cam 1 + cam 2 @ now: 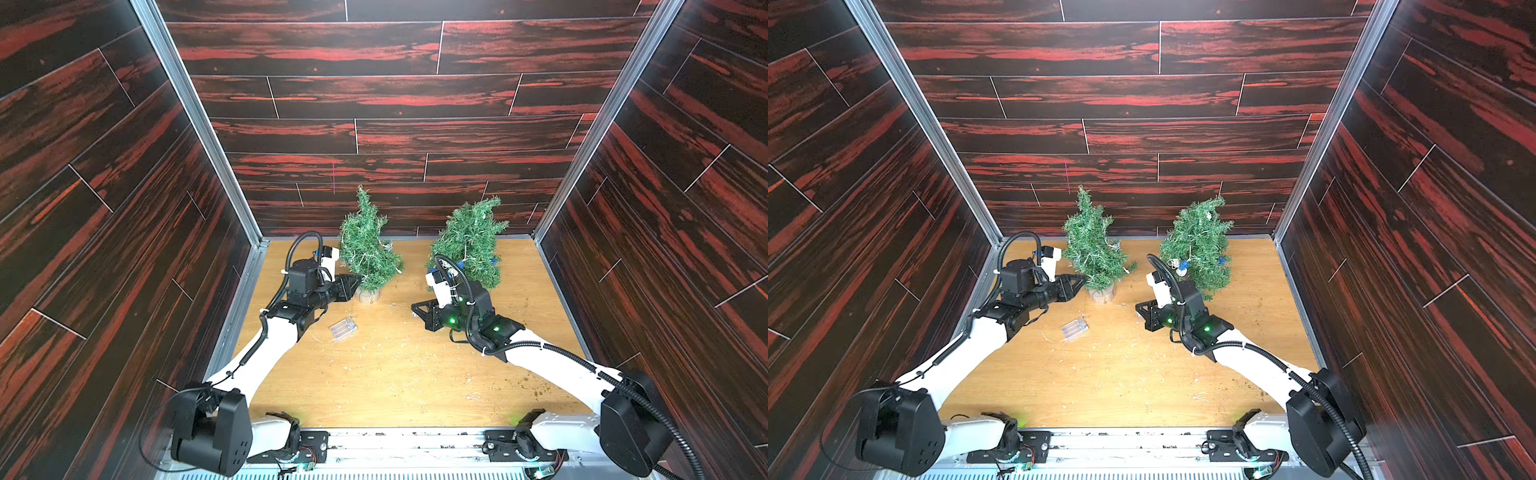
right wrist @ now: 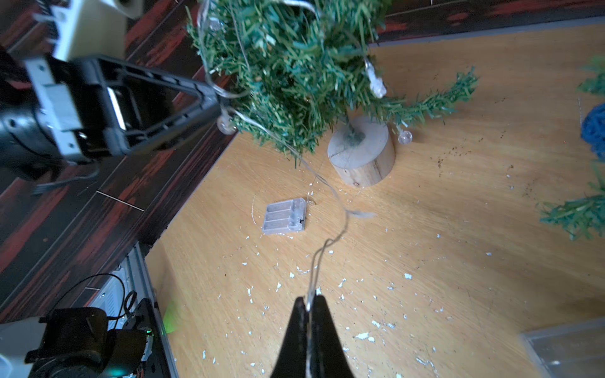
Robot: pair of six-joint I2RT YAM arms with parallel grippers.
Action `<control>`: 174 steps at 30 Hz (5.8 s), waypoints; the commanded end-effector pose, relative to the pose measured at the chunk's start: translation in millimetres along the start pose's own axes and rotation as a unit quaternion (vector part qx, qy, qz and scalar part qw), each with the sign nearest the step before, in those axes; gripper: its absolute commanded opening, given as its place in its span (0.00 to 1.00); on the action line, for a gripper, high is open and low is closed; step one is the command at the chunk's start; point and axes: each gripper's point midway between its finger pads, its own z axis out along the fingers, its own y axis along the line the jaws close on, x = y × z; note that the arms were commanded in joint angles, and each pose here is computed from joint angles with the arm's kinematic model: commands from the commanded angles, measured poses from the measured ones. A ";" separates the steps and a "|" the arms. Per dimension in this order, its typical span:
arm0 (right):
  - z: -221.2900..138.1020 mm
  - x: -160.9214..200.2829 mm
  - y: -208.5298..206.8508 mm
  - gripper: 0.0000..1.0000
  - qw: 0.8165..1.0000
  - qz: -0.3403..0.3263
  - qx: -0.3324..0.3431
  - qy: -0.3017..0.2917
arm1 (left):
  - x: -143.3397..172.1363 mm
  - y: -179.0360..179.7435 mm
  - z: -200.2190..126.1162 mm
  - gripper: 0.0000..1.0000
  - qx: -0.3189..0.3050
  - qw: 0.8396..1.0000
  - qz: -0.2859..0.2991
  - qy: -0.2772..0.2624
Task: Remove string lights from the small christmas tree
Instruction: Remove the light string from the Christmas tree.
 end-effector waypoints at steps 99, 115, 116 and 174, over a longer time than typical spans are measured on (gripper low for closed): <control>50.8 -133.9 68.0 0.09 0.944 0.205 -0.258 -0.019 | 2.6 -104.4 -13.0 0.00 0.052 0.996 0.044 0.059; 13.6 -155.9 33.4 0.00 0.983 0.152 -0.100 -0.035 | -8.6 -17.3 -62.0 0.28 -0.206 0.978 -0.015 -0.033; 9.8 -160.2 34.8 0.00 0.984 0.147 -0.097 -0.037 | -7.0 -13.0 -65.4 0.31 -0.214 0.976 -0.019 -0.039; 51.9 -393.8 92.3 0.00 0.881 0.047 -0.257 -0.394 | 39.0 129.0 23.2 0.48 -0.209 0.958 -0.171 -0.096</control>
